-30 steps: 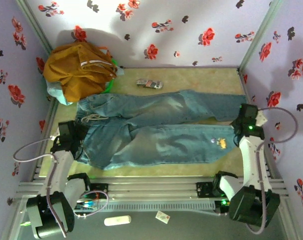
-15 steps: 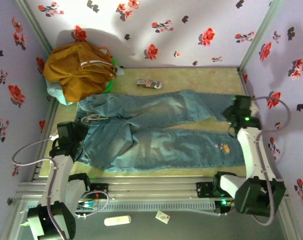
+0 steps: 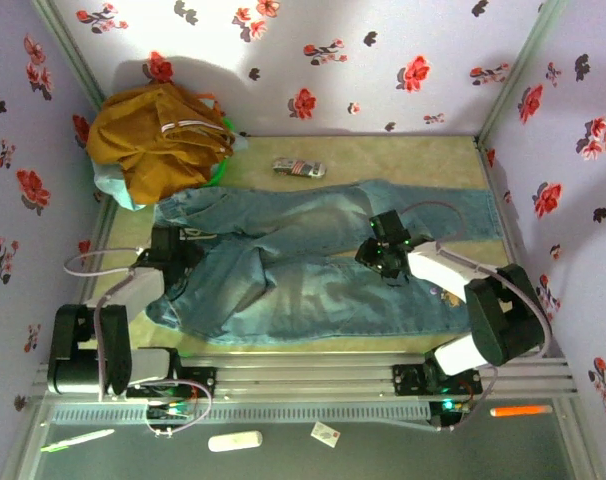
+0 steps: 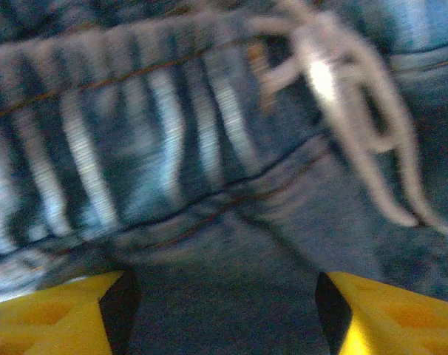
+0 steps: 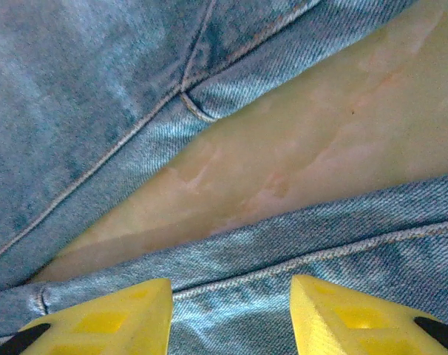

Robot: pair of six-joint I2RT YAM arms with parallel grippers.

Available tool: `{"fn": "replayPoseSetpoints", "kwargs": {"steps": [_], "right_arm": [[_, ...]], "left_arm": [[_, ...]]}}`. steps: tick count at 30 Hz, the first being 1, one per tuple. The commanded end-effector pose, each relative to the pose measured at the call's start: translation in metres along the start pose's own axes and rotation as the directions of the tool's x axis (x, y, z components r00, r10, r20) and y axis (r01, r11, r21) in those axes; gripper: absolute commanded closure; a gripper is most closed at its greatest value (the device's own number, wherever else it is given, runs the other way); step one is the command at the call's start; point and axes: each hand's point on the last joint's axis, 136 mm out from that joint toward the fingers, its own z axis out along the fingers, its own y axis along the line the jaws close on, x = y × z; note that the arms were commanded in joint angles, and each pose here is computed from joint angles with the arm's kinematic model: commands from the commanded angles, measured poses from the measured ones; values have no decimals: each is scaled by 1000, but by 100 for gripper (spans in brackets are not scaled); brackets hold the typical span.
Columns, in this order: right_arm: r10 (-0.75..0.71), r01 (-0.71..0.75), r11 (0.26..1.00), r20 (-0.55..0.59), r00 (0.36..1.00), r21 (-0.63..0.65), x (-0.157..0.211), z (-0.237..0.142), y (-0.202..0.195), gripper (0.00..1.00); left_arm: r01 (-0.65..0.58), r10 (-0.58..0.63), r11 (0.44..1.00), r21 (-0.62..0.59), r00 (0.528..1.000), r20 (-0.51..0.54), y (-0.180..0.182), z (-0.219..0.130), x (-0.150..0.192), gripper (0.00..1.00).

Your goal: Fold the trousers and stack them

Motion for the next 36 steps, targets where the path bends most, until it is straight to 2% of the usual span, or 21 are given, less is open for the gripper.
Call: {"fn": "replayPoseSetpoints", "kwargs": {"steps": [1, 6, 9, 12, 13, 17, 20, 25, 29, 32, 36], "right_arm": [[-10, 9, 1000, 74, 997, 14, -24, -17, 0, 47], [106, -108, 994, 142, 984, 13, -65, -34, -33, 37], [197, -197, 980, 209, 958, -21, -101, -45, -49, 33], [255, -251, 967, 258, 932, -50, -137, -53, -53, 32], [271, -264, 963, 260, 927, -61, -146, -54, -51, 32], [291, -252, 948, 213, 933, -193, -160, -46, -16, 36], [266, -222, 949, 195, 944, -222, -153, -36, 3, 36], [158, -125, 960, 119, 980, -250, -120, -14, 45, 36], [163, -137, 950, 72, 984, -280, -104, -2, 51, 36], [157, -134, 958, 74, 985, -254, -100, -2, 43, 36], [156, -134, 969, 98, 983, -207, -102, -10, 22, 36]], "left_arm": [[128, -119, 980, -152, 990, 70, 50, -11, 5, 30], [254, -250, 917, -307, 967, 55, 104, -41, 34, 29], [292, -308, 900, -325, 951, 4, 118, -51, 56, 30], [302, -318, 892, -336, 948, 9, 130, -65, 61, 31], [307, -319, 895, -323, 948, 15, 129, -71, 60, 35], [286, -287, 934, -215, 957, 24, 104, -91, 43, 51], [221, -218, 967, -130, 975, 37, 67, -107, 17, 50], [-57, 58, 996, -72, 998, 18, -16, -95, -30, 42], [-308, 308, 951, -27, 951, -25, -83, -54, -30, 43], [-343, 342, 939, -5, 937, -70, -99, -22, -13, 45], [-243, 239, 969, -35, 967, -86, -71, 8, 7, 49]]}}
